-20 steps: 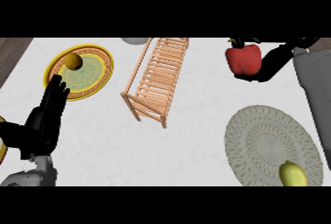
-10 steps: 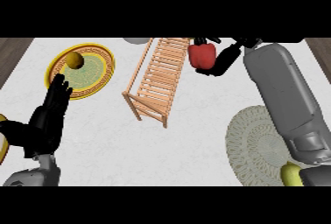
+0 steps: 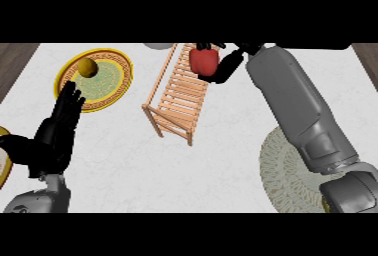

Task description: Pick the bell pepper from the placemat and place it in the tiered shelf

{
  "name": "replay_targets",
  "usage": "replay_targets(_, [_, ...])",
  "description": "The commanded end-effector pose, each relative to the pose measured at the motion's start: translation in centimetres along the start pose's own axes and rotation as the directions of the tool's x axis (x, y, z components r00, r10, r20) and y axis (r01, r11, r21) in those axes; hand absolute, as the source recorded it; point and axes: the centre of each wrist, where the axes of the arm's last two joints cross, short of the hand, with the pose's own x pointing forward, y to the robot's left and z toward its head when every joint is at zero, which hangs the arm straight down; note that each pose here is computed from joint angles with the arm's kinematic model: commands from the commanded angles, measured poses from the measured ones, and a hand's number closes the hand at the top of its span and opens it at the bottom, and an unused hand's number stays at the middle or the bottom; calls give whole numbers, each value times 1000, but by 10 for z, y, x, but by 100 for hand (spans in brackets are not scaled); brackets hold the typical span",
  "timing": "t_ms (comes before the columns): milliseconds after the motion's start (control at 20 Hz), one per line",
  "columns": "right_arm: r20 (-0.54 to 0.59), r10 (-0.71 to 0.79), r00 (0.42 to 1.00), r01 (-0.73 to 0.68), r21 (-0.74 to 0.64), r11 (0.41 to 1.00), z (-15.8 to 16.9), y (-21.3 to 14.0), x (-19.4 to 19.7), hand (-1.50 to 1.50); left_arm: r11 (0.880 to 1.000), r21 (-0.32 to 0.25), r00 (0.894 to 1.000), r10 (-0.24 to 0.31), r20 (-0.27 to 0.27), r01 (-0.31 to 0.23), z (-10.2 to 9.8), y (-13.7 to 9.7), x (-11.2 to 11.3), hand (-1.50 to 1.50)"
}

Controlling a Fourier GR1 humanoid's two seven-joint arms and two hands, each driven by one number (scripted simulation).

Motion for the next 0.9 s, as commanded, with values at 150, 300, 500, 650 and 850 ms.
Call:
replay_targets(150, [-84, -131, 988, 127, -45, 991, -18, 34, -3, 150, 1000, -7, 1000, -10, 16, 10, -2, 6, 3, 0])
replay_targets(300, [-122, -104, 987, 110, 44, 993, -21, 33, -4, -150, 1000, -13, 1000, 0, 15, 0, -6, 3, 1, 0])
replay_targets(500, [-93, -126, 988, 132, 58, 990, -32, 30, 6, -150, 1000, -13, 1000, -9, 9, 9, 1, -2, 3, 0])
replay_targets(650, [-83, -173, 981, 178, 56, 982, -24, 12, 1, -150, 1000, -11, 1000, 2, 1, -2, -4, -3, 13, 0])
replay_targets(850, [-18, -235, 972, 236, 41, 971, -17, 11, -7, -150, 1000, -17, 1000, 9, 14, -9, -1, -2, 4, 0])
